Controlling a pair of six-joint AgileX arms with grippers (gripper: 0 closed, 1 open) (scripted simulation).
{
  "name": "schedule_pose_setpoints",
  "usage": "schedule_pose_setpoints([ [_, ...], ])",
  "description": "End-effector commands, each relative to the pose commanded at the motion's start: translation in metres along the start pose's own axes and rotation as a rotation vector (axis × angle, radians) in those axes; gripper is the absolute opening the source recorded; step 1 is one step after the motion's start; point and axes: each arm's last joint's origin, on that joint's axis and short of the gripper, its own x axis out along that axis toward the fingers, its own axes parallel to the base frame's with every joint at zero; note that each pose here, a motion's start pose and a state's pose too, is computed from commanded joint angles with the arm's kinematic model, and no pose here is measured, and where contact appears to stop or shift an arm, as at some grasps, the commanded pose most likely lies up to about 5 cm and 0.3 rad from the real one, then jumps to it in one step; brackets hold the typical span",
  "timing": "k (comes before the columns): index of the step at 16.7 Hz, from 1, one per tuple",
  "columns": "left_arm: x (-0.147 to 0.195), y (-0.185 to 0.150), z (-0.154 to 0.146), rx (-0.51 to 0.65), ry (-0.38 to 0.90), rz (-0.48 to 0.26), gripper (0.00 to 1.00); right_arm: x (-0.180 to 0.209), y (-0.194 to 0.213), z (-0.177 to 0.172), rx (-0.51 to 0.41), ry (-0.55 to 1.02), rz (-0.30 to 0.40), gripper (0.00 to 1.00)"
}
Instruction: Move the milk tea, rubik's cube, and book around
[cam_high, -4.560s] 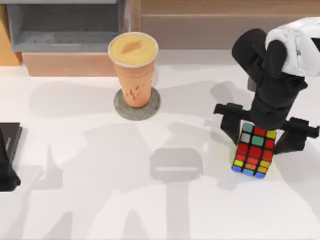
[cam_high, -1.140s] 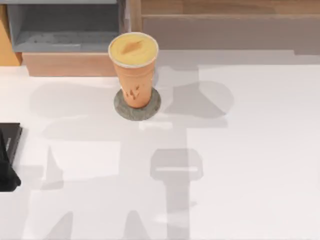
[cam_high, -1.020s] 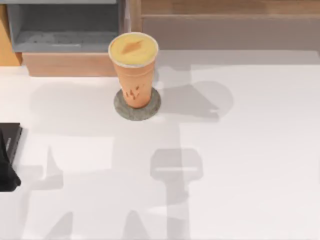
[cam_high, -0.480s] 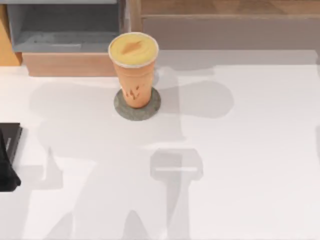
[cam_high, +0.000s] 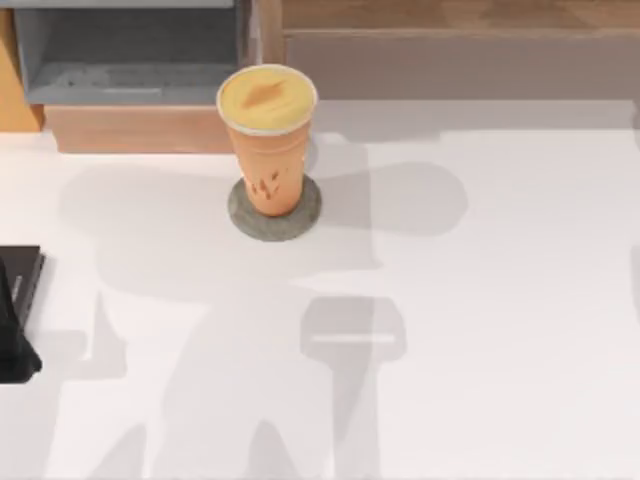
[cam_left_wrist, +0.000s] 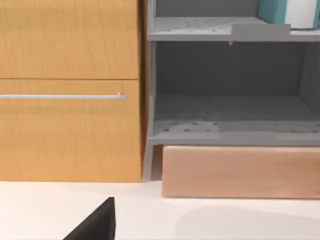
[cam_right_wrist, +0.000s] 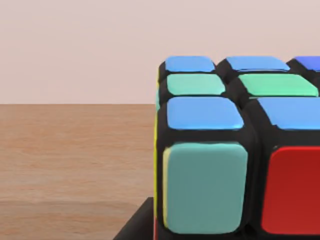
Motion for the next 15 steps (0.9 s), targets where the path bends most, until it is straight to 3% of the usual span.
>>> schedule_pose_setpoints([
  [11,0.0000,0.0000,0.0000,0.000,0.000,0.000,1.00,0.0000,0.0000,0.0000,0.000,0.000,0.000,0.98],
  [15,0.0000,0.0000,0.0000,0.000,0.000,0.000,1.00,0.0000,0.0000,0.0000,0.000,0.000,0.000,1.00],
])
